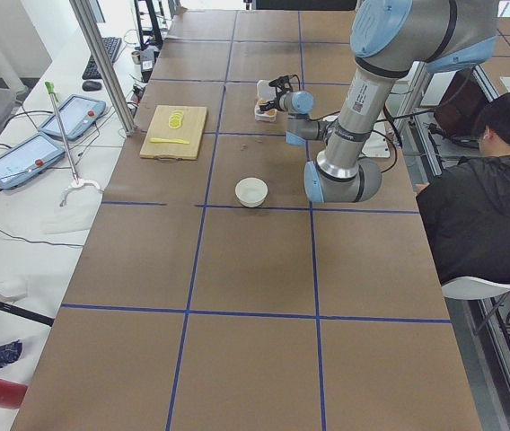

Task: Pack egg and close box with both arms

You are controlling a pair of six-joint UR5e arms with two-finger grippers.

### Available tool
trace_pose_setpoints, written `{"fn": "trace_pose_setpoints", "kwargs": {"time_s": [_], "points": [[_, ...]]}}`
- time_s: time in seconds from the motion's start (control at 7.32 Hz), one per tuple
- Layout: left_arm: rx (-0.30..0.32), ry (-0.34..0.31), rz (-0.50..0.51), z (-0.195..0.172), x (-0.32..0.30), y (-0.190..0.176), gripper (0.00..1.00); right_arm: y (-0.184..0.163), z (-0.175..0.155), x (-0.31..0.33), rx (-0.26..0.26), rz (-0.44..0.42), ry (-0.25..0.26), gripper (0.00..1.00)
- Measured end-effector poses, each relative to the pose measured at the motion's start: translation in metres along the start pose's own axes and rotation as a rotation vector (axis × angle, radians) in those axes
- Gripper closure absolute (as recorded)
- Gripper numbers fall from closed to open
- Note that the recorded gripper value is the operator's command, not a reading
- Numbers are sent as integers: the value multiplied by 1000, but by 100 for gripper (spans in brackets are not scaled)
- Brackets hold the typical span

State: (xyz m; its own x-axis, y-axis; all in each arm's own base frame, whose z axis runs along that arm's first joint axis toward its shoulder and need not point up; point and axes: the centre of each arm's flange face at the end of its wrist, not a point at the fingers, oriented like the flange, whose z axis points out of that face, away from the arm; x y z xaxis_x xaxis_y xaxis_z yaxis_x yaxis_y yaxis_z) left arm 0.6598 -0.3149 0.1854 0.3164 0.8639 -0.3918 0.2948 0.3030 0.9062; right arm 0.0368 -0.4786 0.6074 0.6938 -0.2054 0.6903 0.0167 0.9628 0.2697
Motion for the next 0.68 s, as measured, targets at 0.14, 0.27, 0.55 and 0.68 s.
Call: {"fn": "trace_pose_setpoints", "kwargs": {"time_s": [0.14, 0.27, 0.55, 0.68], "points": [[8, 6, -6, -2, 1, -5, 1, 0, 0, 0, 0, 0, 0, 0], [20, 20, -22, -6, 3, -13, 1, 1, 0, 0, 0, 1, -1, 0], [-2, 61, -73, -16, 6, -30, 1, 4, 0, 1, -2, 4, -3, 0], [-53, 53, -84, -25, 4, -42, 1, 5, 1, 2, -4, 5, -4, 0]]}}
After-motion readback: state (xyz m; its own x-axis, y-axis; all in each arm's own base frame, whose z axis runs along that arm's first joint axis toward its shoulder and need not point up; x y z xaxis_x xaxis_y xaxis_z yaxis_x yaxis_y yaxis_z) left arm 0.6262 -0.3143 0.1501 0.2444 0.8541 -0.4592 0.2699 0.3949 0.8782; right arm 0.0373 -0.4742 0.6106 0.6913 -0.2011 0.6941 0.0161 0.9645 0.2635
